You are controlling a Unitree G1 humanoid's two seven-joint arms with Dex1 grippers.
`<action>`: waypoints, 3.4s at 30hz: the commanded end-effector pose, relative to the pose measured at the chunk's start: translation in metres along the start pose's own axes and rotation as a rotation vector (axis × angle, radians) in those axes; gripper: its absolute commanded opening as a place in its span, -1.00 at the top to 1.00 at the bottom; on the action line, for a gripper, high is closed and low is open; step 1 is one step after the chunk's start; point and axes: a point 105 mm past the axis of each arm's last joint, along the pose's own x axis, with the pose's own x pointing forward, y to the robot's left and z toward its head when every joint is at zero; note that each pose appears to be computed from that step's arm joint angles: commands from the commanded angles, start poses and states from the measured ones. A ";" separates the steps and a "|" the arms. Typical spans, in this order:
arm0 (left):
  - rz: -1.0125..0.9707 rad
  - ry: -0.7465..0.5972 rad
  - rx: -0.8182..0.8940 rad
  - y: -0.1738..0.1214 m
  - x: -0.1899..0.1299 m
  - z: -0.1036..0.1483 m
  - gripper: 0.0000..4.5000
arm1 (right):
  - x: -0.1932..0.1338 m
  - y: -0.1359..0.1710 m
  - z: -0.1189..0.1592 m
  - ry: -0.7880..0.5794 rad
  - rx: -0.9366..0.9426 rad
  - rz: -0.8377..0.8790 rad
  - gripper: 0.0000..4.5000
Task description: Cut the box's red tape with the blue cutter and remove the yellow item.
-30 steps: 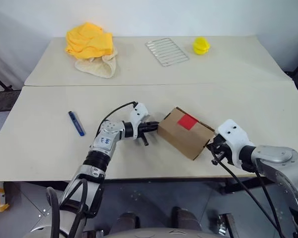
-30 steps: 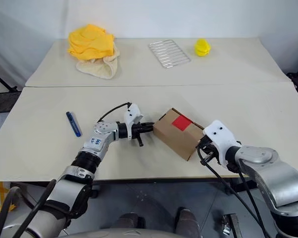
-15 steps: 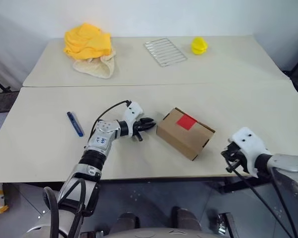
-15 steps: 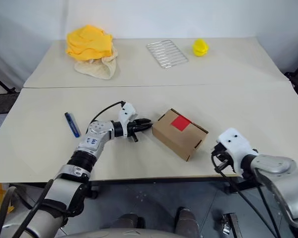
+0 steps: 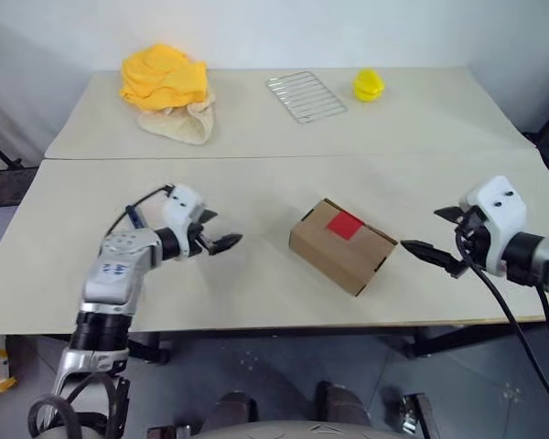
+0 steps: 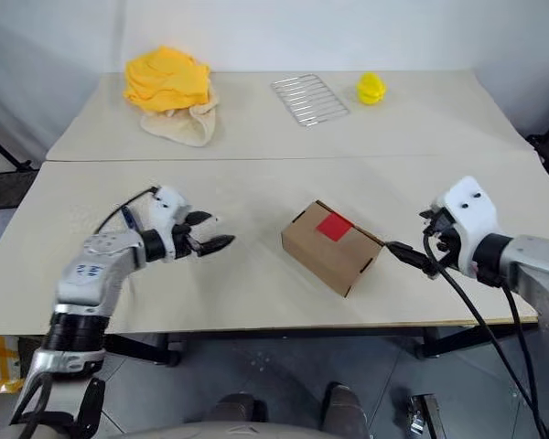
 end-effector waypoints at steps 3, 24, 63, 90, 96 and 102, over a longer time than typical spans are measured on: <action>0.391 -0.168 -0.016 0.029 -0.015 0.033 -1.00 | 0.018 -0.005 0.022 -0.106 -0.107 0.105 -0.99; 1.059 0.155 -0.371 0.057 -0.043 -0.023 -0.48 | 0.055 0.001 0.050 -0.189 -0.258 0.296 -1.00; 1.075 0.344 -0.528 0.040 -0.050 -0.072 -0.48 | 0.043 0.007 0.055 -0.245 -0.209 0.360 -1.00; 1.099 0.400 -0.638 0.037 -0.063 -0.096 0.39 | 0.043 0.002 0.054 -0.239 -0.222 0.326 -1.00; 1.120 0.412 -0.628 0.041 -0.071 -0.100 0.64 | 0.045 0.002 0.054 -0.241 -0.226 0.323 -1.00; 1.120 0.413 -0.612 0.042 -0.074 -0.099 0.82 | 0.044 0.002 0.054 -0.241 -0.225 0.318 -1.00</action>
